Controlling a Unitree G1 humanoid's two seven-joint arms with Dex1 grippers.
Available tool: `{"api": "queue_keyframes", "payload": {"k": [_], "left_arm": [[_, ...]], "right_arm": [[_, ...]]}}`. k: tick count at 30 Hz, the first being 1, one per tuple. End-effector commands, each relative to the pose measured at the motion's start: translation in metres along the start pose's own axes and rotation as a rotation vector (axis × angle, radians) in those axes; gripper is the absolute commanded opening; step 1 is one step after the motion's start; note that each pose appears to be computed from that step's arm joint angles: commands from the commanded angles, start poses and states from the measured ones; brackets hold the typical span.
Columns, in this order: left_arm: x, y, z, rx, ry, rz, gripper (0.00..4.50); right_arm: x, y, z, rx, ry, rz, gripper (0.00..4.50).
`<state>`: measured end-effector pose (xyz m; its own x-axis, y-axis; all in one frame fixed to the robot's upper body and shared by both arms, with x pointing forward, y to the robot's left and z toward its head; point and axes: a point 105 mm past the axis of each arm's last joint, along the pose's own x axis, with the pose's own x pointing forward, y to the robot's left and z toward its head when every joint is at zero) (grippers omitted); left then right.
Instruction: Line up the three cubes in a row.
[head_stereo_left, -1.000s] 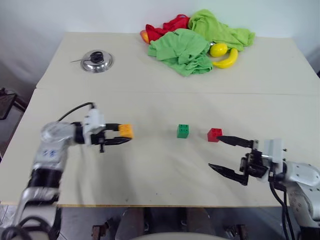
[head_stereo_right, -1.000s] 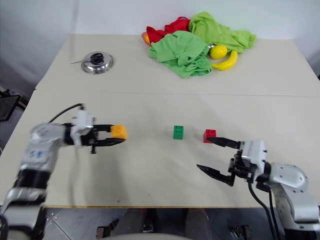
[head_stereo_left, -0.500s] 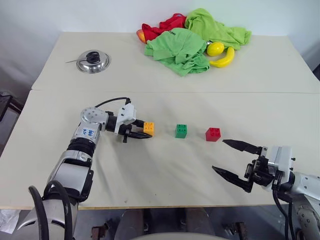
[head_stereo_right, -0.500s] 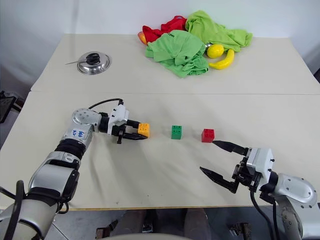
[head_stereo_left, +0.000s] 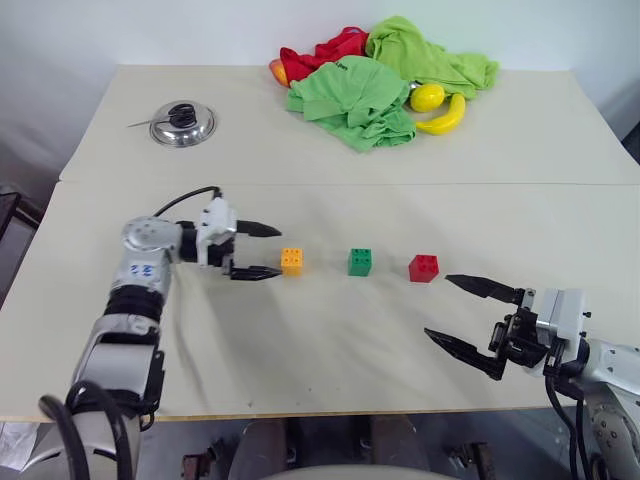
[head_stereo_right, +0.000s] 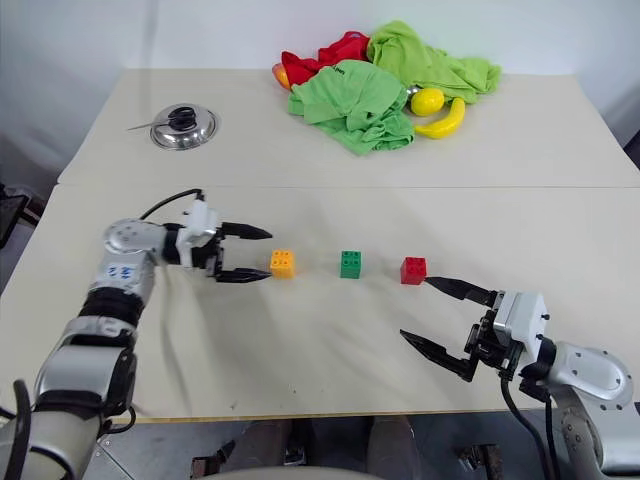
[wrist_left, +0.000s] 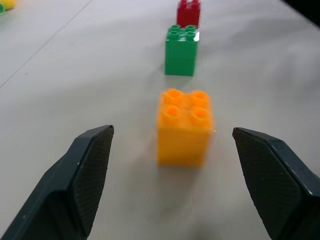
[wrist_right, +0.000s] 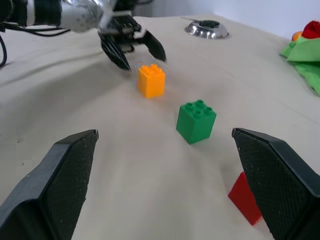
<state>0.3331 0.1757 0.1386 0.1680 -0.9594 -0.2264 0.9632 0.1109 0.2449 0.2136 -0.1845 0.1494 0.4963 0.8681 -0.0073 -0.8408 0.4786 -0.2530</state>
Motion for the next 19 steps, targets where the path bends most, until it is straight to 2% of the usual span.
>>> {"api": "queue_keyframes", "payload": {"k": [1, 7, 10, 19], "left_arm": [[-0.031, -0.019, 0.012, -0.033, -0.023, 0.034, 4.06], [-0.074, -0.061, 0.004, -0.074, 0.021, 0.227, 4.06], [-0.088, -0.070, -0.002, -0.060, 0.085, 0.383, 4.06], [-0.079, -0.093, -0.006, -0.066, 0.003, 0.543, 4.06]], "right_arm": [[-0.011, -0.006, 0.007, -0.041, 0.002, 0.001, 4.50], [-0.033, -0.008, 0.003, -0.045, 0.054, 0.006, 4.50], [-0.036, -0.010, 0.001, -0.052, 0.052, -0.006, 4.50], [-0.024, -0.018, -0.008, -0.090, 0.022, -0.055, 4.50]]}}
